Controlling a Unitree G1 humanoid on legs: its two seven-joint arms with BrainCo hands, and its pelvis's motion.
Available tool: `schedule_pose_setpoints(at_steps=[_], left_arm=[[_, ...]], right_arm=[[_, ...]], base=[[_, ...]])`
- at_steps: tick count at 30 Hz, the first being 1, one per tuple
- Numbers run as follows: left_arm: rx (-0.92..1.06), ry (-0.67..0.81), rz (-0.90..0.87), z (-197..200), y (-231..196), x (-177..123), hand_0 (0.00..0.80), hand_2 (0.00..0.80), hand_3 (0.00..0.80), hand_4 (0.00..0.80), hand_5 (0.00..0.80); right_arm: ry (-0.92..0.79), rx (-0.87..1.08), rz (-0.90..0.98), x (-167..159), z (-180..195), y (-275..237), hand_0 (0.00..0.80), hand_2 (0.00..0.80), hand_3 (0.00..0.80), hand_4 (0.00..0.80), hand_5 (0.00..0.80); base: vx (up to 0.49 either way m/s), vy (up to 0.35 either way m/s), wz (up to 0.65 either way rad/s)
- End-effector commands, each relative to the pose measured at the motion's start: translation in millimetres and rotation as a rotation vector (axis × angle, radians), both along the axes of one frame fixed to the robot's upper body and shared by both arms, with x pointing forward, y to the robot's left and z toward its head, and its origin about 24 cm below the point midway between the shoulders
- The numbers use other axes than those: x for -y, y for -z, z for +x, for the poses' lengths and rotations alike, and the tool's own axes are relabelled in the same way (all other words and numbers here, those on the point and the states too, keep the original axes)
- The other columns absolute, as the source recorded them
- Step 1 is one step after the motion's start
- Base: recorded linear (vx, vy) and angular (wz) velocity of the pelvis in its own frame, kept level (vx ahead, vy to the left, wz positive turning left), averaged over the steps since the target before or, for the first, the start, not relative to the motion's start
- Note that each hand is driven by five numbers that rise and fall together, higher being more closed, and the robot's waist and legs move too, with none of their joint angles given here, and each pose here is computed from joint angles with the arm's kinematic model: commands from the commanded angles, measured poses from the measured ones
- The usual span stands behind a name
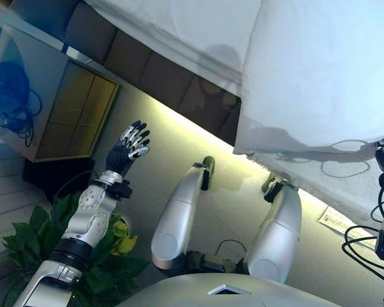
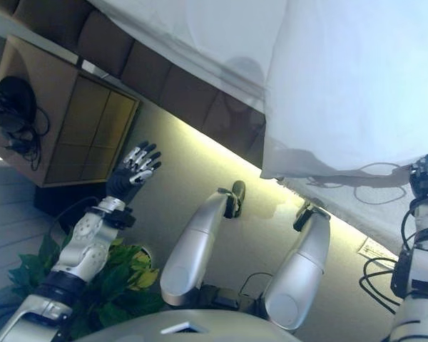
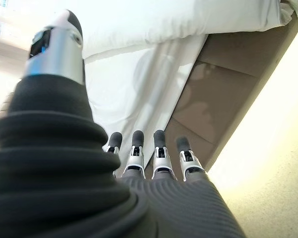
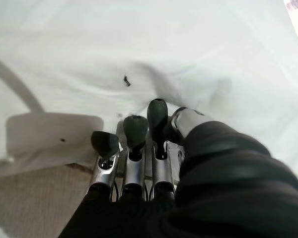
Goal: Make the bed neatly
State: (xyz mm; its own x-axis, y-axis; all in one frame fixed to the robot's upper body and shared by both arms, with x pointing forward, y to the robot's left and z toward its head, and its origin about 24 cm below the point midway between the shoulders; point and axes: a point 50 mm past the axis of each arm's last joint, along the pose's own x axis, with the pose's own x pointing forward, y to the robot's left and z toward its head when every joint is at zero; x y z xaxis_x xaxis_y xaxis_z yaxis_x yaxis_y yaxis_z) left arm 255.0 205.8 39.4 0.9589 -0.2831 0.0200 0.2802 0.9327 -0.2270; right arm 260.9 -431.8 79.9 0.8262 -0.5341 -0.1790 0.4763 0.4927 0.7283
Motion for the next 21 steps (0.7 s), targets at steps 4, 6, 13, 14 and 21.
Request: schedule_pose_setpoints(at_steps=[4,6,13,14,21], left_arm=[[0.084,-0.015,-0.036,-1.7,-15.6,-8.8,0.000,0.000,0.000,0.000,0.000],[0.084,-0.019,-0.032,-1.6,-15.3,-10.0,0.000,0.000,0.000,0.000,0.000],[0.086,-0.024,-0.036,-1.2,-13.7,-6.6,0.000,0.000,0.000,0.000,0.000],[0.089,-0.027,-0.036,-1.8,-13.4,-7.0,0.000,0.000,0.000,0.000,0.000],[0.102,-0.050,-0.046,-2.8,-14.3,-8.9,0.000,0.000,0.000,0.000,0.000]], right_arm=[[-0.037,0.031,-0.072,6.0,3.8,-21.6,0.000,0.000,0.000,0.000,0.000],[-0.008,0.020,-0.044,7.2,0.2,-16.4,0.000,0.000,0.000,0.000,0.000],[0.091,-0.006,0.047,9.5,-17.6,10.3,0.000,0.000,0.000,0.000,0.000],[0.091,-0.002,0.055,7.7,-20.9,17.0,0.000,0.000,0.000,0.000,0.000],[0.103,0.082,0.131,-1.4,-37.9,46.0,0.000,0.000,0.000,0.000,0.000]], base=[[0.000,0.000,0.00],[0.000,0.000,0.00],[-0.007,-0.004,-0.06],[-0.013,-0.015,-0.05],[-0.012,0.006,-0.05]])
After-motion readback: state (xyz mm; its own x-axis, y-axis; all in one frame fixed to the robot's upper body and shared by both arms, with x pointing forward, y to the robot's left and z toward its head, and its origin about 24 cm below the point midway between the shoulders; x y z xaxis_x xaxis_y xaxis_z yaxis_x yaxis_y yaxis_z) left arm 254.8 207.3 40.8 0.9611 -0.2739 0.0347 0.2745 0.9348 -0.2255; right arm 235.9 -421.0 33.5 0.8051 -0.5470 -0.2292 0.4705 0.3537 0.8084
